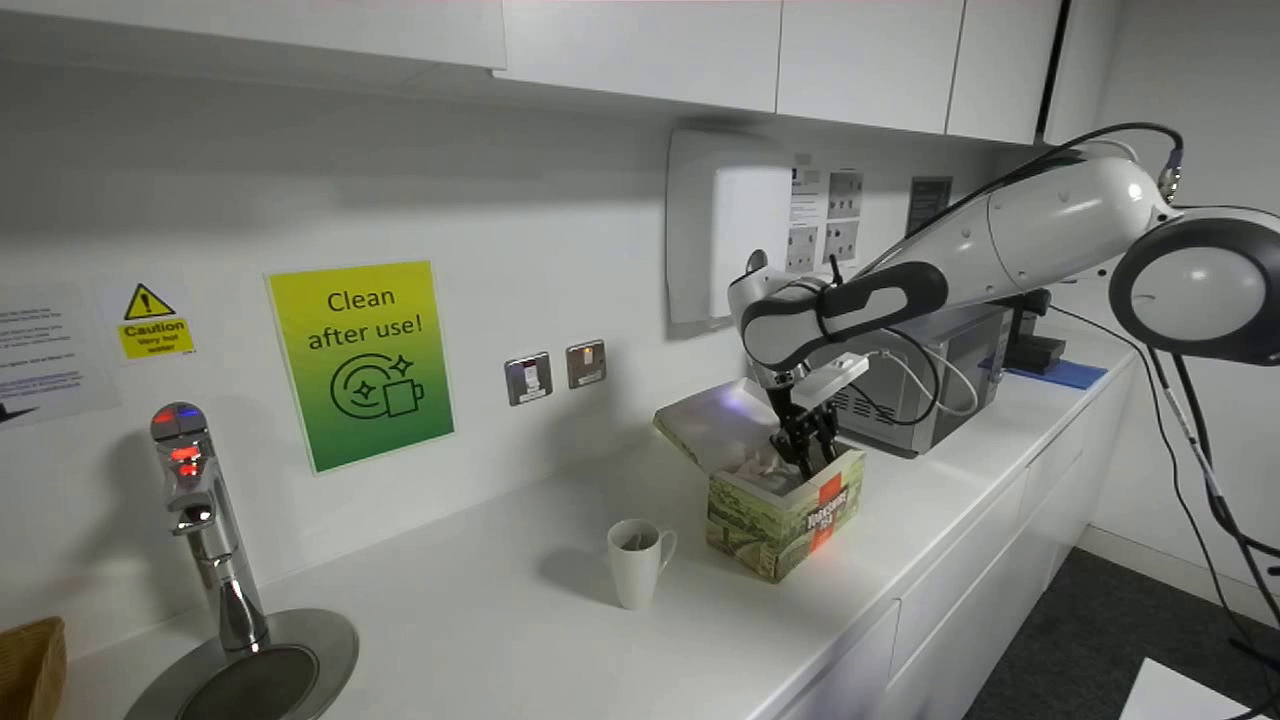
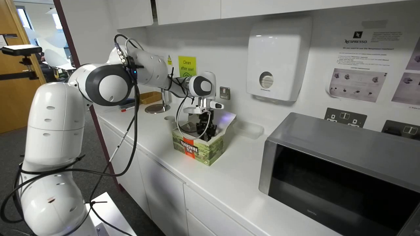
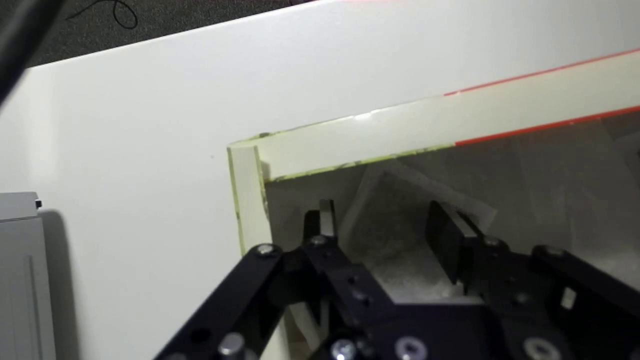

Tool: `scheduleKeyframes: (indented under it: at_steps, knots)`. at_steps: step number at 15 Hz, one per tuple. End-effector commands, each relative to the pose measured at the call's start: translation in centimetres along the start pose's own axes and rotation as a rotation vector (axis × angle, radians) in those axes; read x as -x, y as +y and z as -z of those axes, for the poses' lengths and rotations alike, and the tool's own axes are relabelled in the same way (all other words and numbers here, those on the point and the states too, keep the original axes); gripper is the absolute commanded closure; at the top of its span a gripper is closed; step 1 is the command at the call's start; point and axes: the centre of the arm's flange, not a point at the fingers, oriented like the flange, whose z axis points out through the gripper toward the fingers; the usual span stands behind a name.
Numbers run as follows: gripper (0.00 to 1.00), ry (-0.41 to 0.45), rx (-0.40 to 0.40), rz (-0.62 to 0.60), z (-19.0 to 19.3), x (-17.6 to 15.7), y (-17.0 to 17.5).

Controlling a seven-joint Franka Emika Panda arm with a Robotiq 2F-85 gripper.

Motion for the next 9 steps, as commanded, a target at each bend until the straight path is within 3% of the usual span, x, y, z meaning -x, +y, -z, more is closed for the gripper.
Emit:
scheduleKeyframes:
  at_steps: [1,4,9]
  knots:
    - [0.77,0.026,-0.023,0.001,0.0,0.3,0.9]
    - [0.99,0.029,-0.025,0.0,0.0,0.3,0.9]
    - [1.0,0.063,-0.023,0.007,1.0,1.0,0.7]
